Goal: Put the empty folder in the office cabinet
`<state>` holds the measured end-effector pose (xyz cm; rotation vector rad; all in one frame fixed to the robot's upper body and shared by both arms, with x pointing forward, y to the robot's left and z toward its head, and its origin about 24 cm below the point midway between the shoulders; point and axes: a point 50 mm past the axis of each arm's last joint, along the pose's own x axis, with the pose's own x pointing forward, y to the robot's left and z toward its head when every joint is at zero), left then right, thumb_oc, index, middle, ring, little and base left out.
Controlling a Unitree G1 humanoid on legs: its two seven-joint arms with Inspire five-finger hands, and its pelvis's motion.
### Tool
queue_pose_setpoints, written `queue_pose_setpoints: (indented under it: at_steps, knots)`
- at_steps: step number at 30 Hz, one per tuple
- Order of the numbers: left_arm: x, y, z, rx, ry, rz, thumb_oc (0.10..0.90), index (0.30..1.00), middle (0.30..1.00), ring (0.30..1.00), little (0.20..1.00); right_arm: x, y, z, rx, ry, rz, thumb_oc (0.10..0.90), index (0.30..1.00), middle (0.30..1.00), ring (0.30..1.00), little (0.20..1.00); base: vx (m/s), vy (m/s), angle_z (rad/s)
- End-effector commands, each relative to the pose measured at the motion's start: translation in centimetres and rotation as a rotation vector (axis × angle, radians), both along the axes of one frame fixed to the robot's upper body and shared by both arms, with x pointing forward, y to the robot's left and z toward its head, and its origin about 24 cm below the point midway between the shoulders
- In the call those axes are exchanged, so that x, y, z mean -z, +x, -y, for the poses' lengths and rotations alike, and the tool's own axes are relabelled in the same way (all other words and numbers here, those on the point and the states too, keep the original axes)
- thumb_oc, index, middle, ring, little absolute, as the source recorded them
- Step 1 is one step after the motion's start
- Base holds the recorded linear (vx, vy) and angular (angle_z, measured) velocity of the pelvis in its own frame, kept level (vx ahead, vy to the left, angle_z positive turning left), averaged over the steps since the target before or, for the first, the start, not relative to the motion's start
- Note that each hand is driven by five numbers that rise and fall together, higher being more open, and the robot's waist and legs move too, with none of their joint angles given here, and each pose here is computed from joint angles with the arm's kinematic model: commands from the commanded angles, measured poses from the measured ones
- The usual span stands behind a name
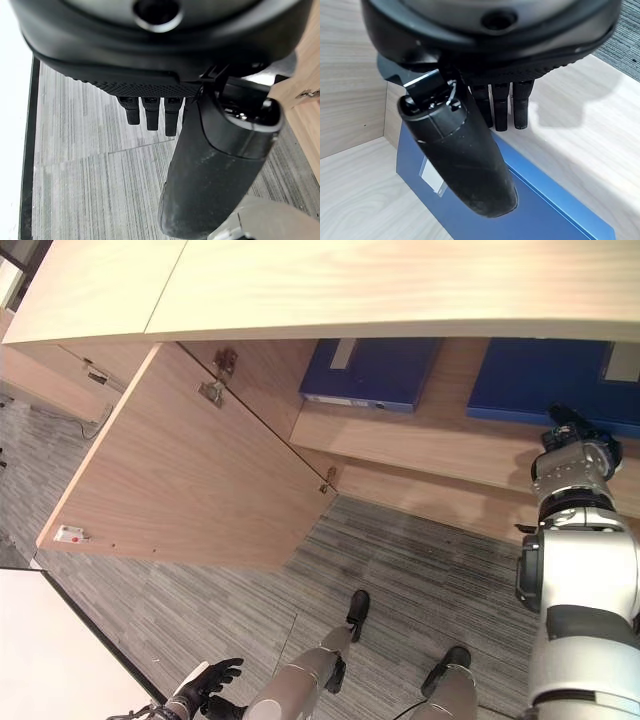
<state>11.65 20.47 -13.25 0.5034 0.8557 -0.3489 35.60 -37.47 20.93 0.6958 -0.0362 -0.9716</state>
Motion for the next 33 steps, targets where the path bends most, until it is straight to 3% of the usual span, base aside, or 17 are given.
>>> queue_pose_setpoints:
  at_steps: [1,10,14,20,24,28,33]
  knots:
    - [-0.4,2.5,-1.8,-0.015,0.064,0.010,0.800,0.900,0.900,0.900,0.900,-12.0,-0.5,-0.4,-0.076,-0.364,0.370,0.800,0.900,0.900,0.900,0.900,-0.12,0.044,-0.04]
    - [0.6,0.4,-2.5,-0.003,0.118,-0.064,0.800,0.900,0.900,0.900,0.900,-6.6,-1.0,1.6,-0.064,-0.300,0.246,0.800,0.900,0.900,0.900,0.900,-0.01,-0.024,0.03]
    - [0.7,0.5,-2.1,-0.007,0.112,-0.063,0.800,0.900,0.900,0.900,0.900,-2.6,-0.4,0.9,-0.095,-0.218,0.222,0.800,0.900,0.900,0.900,0.900,-0.01,-0.008,0.05]
    - [1.2,0.8,-1.6,-0.106,0.098,-0.075,0.800,0.900,0.900,0.900,0.900,5.6,1.5,-4.3,-0.220,-0.062,0.173,0.800,0.900,0.900,0.900,0.900,0.01,0.009,-0.04]
    - [1.6,0.7,-1.2,-0.166,0.095,-0.103,0.800,0.900,0.900,0.900,0.900,12.0,1.0,-8.3,-0.294,0.065,0.106,0.800,0.900,0.900,0.900,0.900,0.04,0.021,-0.12]
    - [2.2,0.5,-0.6,-0.280,0.076,-0.136,0.800,0.900,0.900,0.900,0.900,19.7,-2.0,-13.2,-0.402,0.176,0.002,0.800,0.900,0.900,0.900,0.900,0.08,0.034,-0.22]
    - [2.7,-0.6,-0.5,-0.348,0.083,-0.181,0.800,0.900,0.900,0.900,0.900,24.3,-5.8,-16.3,-0.464,0.261,-0.064,0.800,0.900,0.900,0.900,0.900,0.08,0.008,-0.19]
